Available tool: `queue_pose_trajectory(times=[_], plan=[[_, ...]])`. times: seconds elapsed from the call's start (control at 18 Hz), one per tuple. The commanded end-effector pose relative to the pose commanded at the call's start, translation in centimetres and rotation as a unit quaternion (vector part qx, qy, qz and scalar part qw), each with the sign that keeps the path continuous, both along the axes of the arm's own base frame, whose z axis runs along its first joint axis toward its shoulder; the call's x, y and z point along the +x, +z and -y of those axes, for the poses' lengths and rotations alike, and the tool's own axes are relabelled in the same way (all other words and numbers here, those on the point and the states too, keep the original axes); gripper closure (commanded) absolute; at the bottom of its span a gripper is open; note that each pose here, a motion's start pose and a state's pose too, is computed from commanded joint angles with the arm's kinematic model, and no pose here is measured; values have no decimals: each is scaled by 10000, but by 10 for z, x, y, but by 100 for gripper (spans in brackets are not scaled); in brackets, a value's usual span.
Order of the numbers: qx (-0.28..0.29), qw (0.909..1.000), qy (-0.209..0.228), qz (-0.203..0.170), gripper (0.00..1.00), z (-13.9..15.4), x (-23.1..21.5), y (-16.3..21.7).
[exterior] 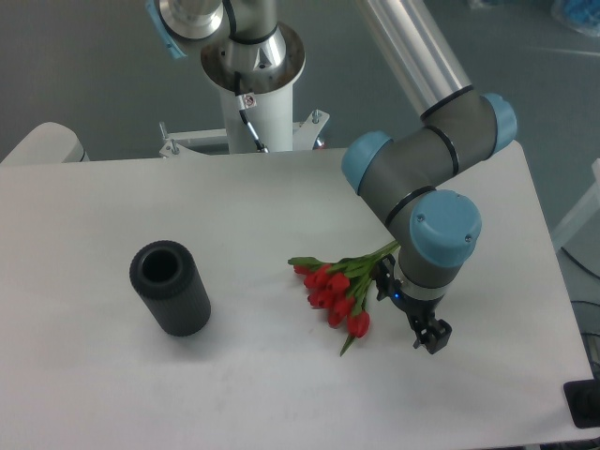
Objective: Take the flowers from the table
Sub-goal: 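Position the open gripper above the tulip stems near the blooms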
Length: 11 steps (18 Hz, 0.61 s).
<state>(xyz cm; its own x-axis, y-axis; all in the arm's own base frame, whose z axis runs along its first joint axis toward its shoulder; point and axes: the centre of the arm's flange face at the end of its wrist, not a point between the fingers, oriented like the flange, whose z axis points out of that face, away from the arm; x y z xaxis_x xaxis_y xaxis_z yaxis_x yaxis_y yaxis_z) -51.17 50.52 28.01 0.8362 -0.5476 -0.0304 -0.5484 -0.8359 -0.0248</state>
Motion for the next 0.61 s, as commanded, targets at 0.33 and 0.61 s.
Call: queue_pose_trajectory(times=[0.33, 0.61], plan=[[-19, 10000, -46, 41, 0, 2, 3, -7], [-87, 9998, -54, 142, 0, 9, 8, -18]])
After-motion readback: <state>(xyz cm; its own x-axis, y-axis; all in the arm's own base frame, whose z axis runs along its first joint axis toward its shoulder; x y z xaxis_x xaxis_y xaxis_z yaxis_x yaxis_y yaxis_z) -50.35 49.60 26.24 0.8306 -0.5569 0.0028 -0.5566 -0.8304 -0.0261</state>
